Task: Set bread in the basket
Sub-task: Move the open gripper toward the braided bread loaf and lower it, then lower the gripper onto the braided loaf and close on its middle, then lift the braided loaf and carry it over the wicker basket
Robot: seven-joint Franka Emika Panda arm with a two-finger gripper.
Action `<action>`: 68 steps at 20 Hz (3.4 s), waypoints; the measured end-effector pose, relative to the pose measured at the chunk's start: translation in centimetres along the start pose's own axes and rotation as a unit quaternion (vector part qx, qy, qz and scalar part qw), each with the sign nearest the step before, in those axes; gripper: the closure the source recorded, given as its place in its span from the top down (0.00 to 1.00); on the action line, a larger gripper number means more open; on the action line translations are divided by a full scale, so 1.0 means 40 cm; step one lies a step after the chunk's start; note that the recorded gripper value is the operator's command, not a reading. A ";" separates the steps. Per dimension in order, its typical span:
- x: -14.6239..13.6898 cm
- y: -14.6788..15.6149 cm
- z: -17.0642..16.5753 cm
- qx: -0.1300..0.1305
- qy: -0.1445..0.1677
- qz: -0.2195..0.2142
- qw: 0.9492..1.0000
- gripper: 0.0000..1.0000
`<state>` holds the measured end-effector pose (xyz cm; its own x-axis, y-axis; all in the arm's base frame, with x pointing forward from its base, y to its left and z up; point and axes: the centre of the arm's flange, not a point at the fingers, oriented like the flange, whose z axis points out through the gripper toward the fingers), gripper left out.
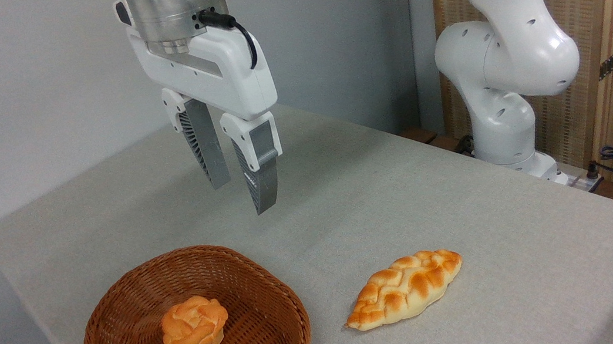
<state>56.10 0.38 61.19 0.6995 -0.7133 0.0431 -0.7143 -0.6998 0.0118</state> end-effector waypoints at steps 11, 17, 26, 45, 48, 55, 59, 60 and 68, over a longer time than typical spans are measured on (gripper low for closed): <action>-0.016 -0.004 0.022 -0.012 -0.012 -0.005 1.000 1.00; -0.106 0.026 0.151 -0.014 -0.070 0.019 0.997 1.00; -0.309 0.067 0.383 -0.013 -0.095 0.140 0.985 1.00; -0.359 0.056 0.508 -0.018 -0.141 0.178 0.974 0.43; -0.358 0.056 0.510 -0.018 -0.141 0.178 0.974 0.43; -0.357 0.056 0.519 -0.021 -0.143 0.179 0.973 0.35; -0.357 0.056 0.519 -0.021 -0.143 0.179 0.973 0.33; -0.357 0.056 0.519 -0.022 -0.144 0.179 0.973 0.30; -0.329 0.039 0.406 -0.046 -0.135 0.162 0.976 0.30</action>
<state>46.13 8.05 44.41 0.4085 -0.8894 -0.2053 -0.8888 -0.4388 0.1324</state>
